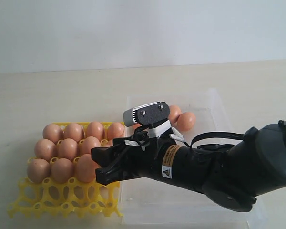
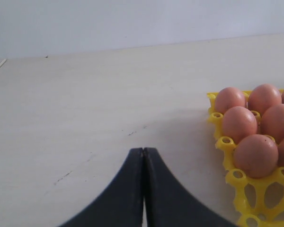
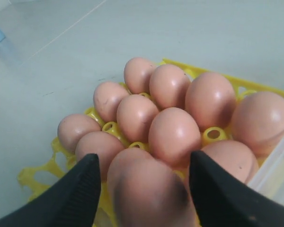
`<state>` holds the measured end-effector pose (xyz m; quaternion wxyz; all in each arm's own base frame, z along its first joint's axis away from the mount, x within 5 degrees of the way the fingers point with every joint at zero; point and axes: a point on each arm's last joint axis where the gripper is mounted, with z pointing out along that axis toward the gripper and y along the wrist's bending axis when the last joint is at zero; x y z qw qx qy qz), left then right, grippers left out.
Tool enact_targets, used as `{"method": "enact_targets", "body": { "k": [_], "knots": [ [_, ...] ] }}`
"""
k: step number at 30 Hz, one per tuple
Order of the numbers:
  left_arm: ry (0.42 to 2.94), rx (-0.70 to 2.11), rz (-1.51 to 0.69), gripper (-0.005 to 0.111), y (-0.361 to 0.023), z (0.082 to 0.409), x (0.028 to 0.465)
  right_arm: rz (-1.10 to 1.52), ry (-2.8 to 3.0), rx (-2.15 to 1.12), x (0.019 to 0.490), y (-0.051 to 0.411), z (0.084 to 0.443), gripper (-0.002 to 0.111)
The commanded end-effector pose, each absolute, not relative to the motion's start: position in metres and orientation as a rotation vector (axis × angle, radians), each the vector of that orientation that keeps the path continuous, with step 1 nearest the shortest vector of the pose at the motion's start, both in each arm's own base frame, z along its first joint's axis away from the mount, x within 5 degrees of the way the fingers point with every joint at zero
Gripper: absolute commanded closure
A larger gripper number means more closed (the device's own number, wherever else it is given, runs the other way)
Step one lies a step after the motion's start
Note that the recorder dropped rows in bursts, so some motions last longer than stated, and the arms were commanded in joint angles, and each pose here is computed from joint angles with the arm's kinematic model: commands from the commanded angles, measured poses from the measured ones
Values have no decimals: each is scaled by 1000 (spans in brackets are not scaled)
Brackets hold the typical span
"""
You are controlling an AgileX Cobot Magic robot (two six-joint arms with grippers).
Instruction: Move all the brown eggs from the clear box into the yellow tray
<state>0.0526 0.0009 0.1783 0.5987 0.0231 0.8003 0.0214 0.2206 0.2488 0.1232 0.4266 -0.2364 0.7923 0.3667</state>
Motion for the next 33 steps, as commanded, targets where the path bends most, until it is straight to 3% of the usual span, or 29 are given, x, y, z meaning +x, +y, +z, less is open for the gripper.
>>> {"method": "enact_targets", "body": {
  "k": [1, 6, 8, 10, 14, 20, 23, 27, 30, 33],
  "knots": [
    [1855, 57, 57, 107, 1, 180, 53, 918, 1963, -595, 220, 250, 124, 50],
    [1855, 57, 57, 107, 1, 180, 53, 924, 1938, -591, 220, 249, 133, 51],
    [1855, 57, 57, 107, 1, 180, 53, 936, 1886, -576, 219, 248, 155, 58],
    [1855, 57, 57, 107, 1, 180, 53, 884, 1869, -535, 221, 240, 181, 71],
    [1855, 57, 57, 107, 1, 180, 53, 548, 2001, -631, 234, 213, 233, 109],
    [1855, 57, 57, 107, 1, 180, 53, 232, 2302, -643, 270, 183, 272, 108],
    [1855, 57, 57, 107, 1, 180, 53, 0, 2405, -707, 286, 174, 273, 108],
    [1855, 57, 57, 107, 1, 180, 53, -76, 2604, -439, 310, 165, 266, 107],
    [1855, 55, 56, 107, 1, 180, 53, -73, 2674, -349, 326, 161, 246, 95],
    [1855, 55, 56, 107, 1, 180, 53, -30, 2723, -179, 337, 158, 226, 71]
  ]
}}
